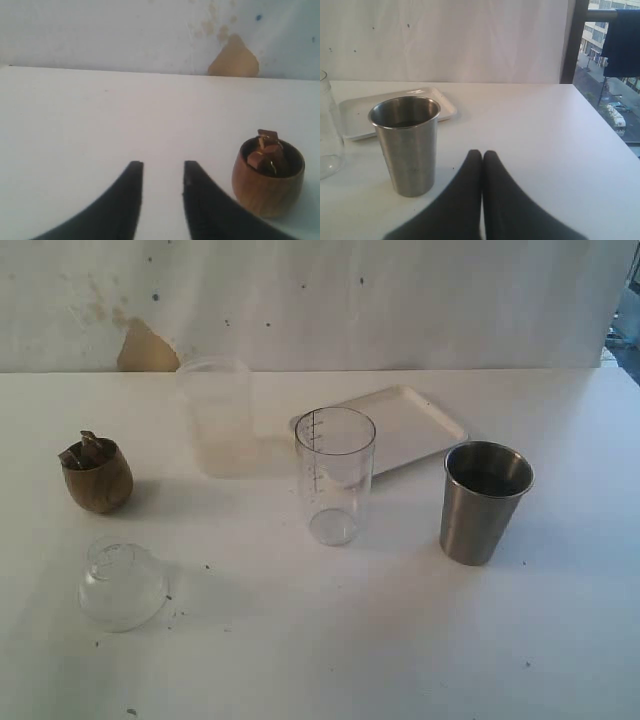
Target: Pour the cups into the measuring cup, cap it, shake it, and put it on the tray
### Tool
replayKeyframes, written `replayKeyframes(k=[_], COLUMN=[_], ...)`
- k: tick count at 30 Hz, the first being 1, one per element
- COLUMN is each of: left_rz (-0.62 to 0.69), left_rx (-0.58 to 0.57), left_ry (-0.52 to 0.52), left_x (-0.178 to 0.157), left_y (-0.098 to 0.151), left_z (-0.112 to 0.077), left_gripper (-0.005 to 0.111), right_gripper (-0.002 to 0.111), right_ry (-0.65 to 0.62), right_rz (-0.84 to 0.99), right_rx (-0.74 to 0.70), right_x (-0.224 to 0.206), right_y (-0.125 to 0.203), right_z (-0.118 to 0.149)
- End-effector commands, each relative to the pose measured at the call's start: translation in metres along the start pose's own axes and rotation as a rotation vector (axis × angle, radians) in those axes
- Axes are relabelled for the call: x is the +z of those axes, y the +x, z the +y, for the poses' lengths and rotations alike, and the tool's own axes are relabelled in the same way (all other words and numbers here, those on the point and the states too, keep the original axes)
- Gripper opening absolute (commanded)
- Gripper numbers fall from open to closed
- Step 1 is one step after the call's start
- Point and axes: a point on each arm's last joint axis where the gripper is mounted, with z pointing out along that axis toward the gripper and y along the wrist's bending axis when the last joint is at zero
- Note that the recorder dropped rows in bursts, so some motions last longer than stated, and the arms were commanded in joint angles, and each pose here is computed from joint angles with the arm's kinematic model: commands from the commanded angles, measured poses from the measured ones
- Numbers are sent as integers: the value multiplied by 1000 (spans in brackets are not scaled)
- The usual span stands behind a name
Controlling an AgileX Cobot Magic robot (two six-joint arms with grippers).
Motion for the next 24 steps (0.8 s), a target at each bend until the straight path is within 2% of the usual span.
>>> replayKeyframes(k=[1,3,5,9,13,18,24], left_rz=[-36,-82,-107,-119,-160,-206,-157], left_rx=[-61,-97,-113,-119,-95,-163,-141], left_ry=[-16,-24,-23,28,136,136,166], left_x=[11,16,22,33,42,53,58], left_y=[3,3,5,13,20,25,32], left_z=[-2,-2,-3,-10,-22,-24,-28], left_gripper=[75,88,93,93,93,93,93], right_gripper=[0,0,0,0,0,0,0], right_ry=[0,0,0,0,0,0,0], right_rz=[-5,-5,-5,-5,-5,-5,-5], right_rx=[4,4,4,4,4,4,4], right_x=[0,0,0,0,0,0,0], right_y=[1,1,1,1,1,1,1], right_z=[0,0,0,0,0,0,0])
